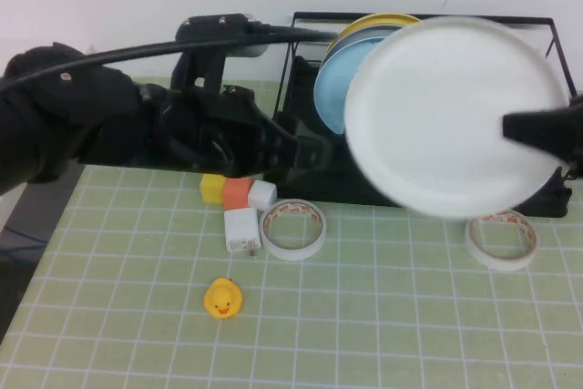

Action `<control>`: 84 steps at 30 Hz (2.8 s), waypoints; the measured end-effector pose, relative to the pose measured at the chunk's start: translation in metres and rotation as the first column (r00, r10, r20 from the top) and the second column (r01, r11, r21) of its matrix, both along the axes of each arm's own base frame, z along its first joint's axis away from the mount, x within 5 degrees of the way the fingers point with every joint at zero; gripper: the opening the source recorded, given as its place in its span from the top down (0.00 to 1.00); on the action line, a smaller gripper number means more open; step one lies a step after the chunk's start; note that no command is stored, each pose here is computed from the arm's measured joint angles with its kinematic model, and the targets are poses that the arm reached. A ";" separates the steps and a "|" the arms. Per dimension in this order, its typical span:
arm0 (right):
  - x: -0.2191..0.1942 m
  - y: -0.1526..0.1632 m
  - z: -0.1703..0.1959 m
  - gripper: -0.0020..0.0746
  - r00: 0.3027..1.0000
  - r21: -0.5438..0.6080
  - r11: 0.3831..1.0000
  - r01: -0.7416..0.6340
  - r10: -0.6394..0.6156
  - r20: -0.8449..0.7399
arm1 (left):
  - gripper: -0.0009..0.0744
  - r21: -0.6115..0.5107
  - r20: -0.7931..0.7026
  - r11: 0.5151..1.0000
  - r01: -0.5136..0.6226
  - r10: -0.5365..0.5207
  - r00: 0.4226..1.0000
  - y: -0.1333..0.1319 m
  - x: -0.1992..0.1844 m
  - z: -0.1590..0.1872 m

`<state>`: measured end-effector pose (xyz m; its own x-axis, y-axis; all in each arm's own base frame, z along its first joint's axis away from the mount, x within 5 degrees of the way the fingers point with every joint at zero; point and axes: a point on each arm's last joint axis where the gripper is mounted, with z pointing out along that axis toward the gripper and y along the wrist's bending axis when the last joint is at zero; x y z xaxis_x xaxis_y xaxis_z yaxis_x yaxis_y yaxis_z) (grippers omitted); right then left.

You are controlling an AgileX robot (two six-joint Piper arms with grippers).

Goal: Place plate on rack
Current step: Place the plate on the rack

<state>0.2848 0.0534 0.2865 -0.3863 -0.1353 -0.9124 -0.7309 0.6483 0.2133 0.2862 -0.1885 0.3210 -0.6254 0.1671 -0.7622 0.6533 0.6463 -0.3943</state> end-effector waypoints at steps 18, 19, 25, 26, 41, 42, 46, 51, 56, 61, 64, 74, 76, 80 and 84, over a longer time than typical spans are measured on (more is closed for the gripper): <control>0.097 -0.001 0.056 0.81 0.955 -0.054 0.990 -0.128 0.137 0.262 | 0.99 0.080 0.056 0.932 -0.352 0.349 0.936 0.096 -0.076 0.002; 0.103 -0.001 0.057 0.81 0.951 -0.065 0.989 -0.135 0.148 0.272 | 0.99 0.075 0.049 0.928 -0.364 0.361 0.931 0.100 -0.084 -0.002; 0.147 -0.003 0.057 0.81 0.923 -0.129 0.977 -0.168 0.202 0.327 | 0.99 0.020 0.018 0.918 -0.396 0.396 0.918 0.114 -0.128 -0.022; 0.154 -0.004 0.055 0.81 0.920 -0.135 0.976 -0.172 0.208 0.333 | 0.99 0.012 0.021 0.917 -0.398 0.397 0.917 0.115 -0.133 -0.023; 0.236 -0.009 -0.048 0.81 0.901 -0.204 0.956 -0.212 0.272 0.337 | 0.99 -0.071 0.045 0.918 -0.389 0.393 0.918 0.123 -0.166 -0.017; 0.239 -0.008 -0.056 0.81 0.897 -0.219 0.952 -0.214 0.280 0.342 | 0.99 -0.071 0.039 0.919 -0.388 0.392 0.919 0.122 -0.166 -0.018; 0.245 -0.001 -0.077 0.81 0.881 -0.279 0.939 -0.199 0.296 0.368 | 0.99 -0.069 0.031 0.920 -0.386 0.389 0.921 0.122 -0.166 -0.018; 0.248 0.020 -0.085 0.81 0.863 -0.298 0.933 -0.203 0.314 0.396 | 0.99 -0.069 0.030 0.920 -0.386 0.389 0.921 0.122 -0.166 -0.018; 0.249 0.038 -0.090 0.81 0.867 -0.305 0.933 -0.192 0.307 0.393 | 0.99 -0.066 0.026 0.921 -0.383 0.385 0.923 0.122 -0.167 -0.018; 0.251 0.039 -0.097 0.81 0.888 -0.287 0.940 -0.183 0.283 0.362 | 0.99 -0.056 0.022 0.925 -0.377 0.379 0.925 0.122 -0.168 -0.019; 0.251 0.038 -0.098 0.81 0.906 -0.275 0.945 -0.178 0.267 0.328 | 0.99 -0.053 0.024 0.925 -0.377 0.378 0.925 0.122 -0.168 -0.019; 0.252 0.033 -0.103 0.81 0.937 -0.294 0.943 -0.158 0.237 0.255 | 0.99 -0.043 0.032 0.926 -0.376 0.378 0.925 0.122 -0.167 -0.020; 0.252 0.033 -0.103 0.81 0.940 -0.289 0.944 -0.157 0.233 0.251 | 0.99 -0.043 0.032 0.926 -0.376 0.378 0.925 0.122 -0.167 -0.020; 0.252 0.033 -0.103 0.81 0.941 -0.286 0.945 -0.155 0.230 0.248 | 0.99 -0.033 0.024 0.929 -0.368 0.369 0.929 0.122 -0.168 -0.021; 0.252 0.033 -0.103 0.73 0.950 -0.269 0.952 -0.148 0.212 0.227 | 0.99 -0.020 0.007 0.935 -0.354 0.354 0.935 0.121 -0.170 -0.022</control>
